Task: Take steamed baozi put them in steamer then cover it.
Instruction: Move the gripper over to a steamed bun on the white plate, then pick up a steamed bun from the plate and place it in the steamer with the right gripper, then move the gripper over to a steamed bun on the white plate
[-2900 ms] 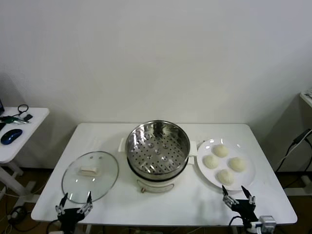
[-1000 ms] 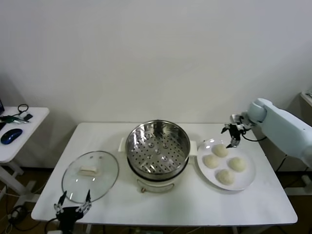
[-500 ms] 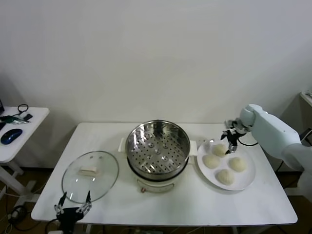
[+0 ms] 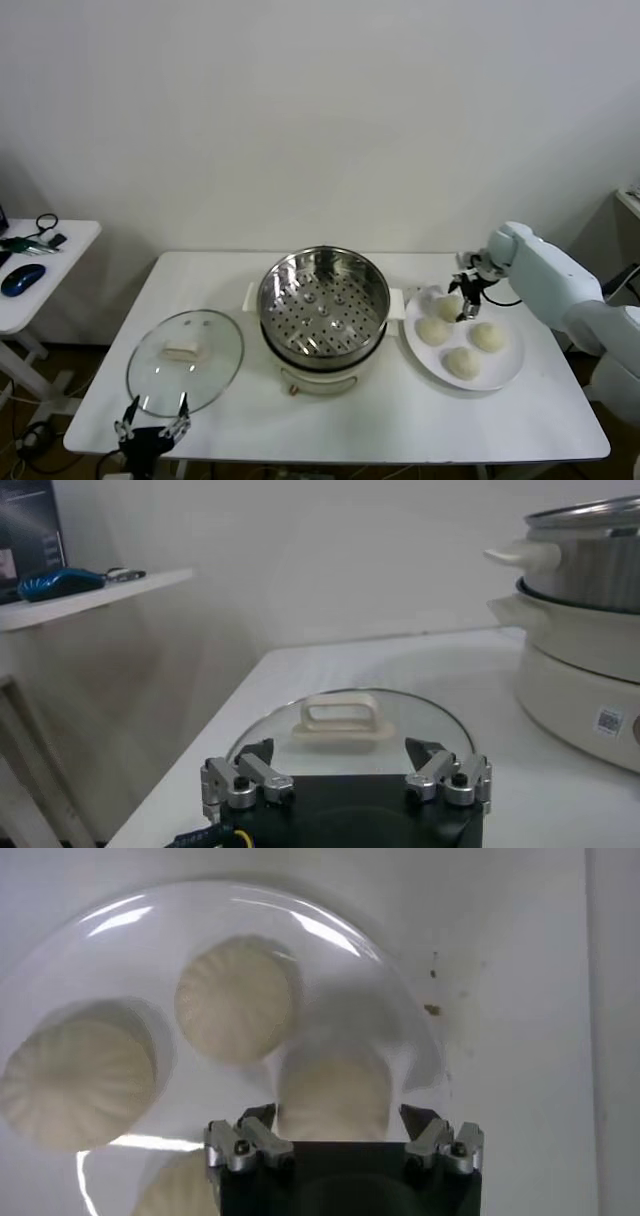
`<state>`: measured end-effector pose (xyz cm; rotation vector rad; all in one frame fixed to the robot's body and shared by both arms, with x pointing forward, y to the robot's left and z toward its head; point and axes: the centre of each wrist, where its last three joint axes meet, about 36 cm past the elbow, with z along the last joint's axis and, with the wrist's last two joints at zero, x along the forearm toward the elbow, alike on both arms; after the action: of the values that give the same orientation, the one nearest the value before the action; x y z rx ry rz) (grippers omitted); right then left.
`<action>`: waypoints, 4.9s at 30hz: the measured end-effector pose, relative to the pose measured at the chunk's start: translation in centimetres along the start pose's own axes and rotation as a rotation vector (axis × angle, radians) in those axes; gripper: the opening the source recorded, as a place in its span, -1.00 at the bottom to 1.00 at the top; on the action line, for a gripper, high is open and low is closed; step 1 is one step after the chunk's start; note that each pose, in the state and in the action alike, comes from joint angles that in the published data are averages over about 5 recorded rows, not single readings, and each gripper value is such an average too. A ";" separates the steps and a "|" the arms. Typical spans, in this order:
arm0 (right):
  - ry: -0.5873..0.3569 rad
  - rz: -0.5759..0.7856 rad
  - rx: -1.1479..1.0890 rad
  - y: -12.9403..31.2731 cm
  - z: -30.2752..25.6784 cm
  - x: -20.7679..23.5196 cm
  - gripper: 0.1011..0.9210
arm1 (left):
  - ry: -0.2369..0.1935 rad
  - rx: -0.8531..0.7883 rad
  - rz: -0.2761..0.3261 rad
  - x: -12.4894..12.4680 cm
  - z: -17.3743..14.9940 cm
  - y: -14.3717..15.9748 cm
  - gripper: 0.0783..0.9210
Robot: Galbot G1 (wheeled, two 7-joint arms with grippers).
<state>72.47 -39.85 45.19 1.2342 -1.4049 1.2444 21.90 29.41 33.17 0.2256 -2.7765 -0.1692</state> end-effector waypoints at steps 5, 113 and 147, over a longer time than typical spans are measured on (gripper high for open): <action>0.009 -0.006 0.012 -0.3 -0.3 0.1 0.54 | -0.002 0.000 0.000 0.0 -0.1 0.0 0.77; -0.010 0.038 0.254 3.1 -7.9 14.9 0.76 | -0.072 -0.021 -0.008 -2.1 -0.8 -0.2 0.77; 0.017 -0.033 -0.035 5.6 -7.5 -0.9 0.40 | -0.056 -0.033 -0.018 -1.7 -0.6 0.3 0.77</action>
<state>66.96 -32.24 44.48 1.2159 -1.3829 1.2007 23.62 29.99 33.21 0.2412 -2.8256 -0.2285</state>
